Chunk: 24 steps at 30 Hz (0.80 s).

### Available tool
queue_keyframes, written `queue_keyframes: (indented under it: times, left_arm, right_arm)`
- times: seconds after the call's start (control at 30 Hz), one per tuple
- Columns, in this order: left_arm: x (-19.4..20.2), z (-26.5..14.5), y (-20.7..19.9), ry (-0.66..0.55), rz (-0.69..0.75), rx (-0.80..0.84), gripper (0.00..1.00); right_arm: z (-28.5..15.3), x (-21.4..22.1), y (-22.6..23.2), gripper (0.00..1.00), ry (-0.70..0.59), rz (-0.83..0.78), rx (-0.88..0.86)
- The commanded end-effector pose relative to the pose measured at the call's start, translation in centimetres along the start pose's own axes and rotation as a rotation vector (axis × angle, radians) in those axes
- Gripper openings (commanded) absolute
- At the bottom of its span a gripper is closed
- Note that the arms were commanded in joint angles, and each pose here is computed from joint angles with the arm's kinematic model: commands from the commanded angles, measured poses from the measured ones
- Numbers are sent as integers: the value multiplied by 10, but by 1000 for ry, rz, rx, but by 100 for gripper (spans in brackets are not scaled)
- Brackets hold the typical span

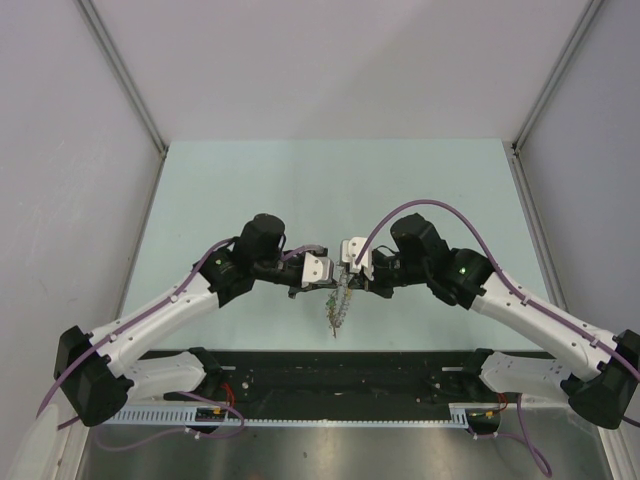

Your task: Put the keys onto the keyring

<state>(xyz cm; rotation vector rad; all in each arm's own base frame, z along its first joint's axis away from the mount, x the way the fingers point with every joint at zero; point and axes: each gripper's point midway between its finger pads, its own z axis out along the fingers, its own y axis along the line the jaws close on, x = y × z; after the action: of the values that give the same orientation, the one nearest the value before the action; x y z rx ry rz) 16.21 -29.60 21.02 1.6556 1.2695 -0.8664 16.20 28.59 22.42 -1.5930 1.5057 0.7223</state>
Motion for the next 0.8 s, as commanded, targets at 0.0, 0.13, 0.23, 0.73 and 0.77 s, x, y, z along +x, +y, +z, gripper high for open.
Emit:
queue_keyframes:
  times: [0.0,0.13,0.23,0.73,0.77]
  left_arm:
    - [-23,-1,-2,-81,66,23,0]
    - [-23,0,-2,-80,66,24,0]
    - [-22,0,-2,-77,61,24,0]
    - [-22,1,-2,-77,52,28,1]
    - [-21,1,-2,-75,49,27,0]
  right_arm:
    - [-5,-29,-6,0,-77,-54,12]
    - [-5,-30,-7,0,-82,-54,13]
    - [-6,-31,-7,0,-86,-57,15]
    - [-6,-33,-8,0,-96,-56,17]
    - [-6,-33,-7,0,-97,-56,16]
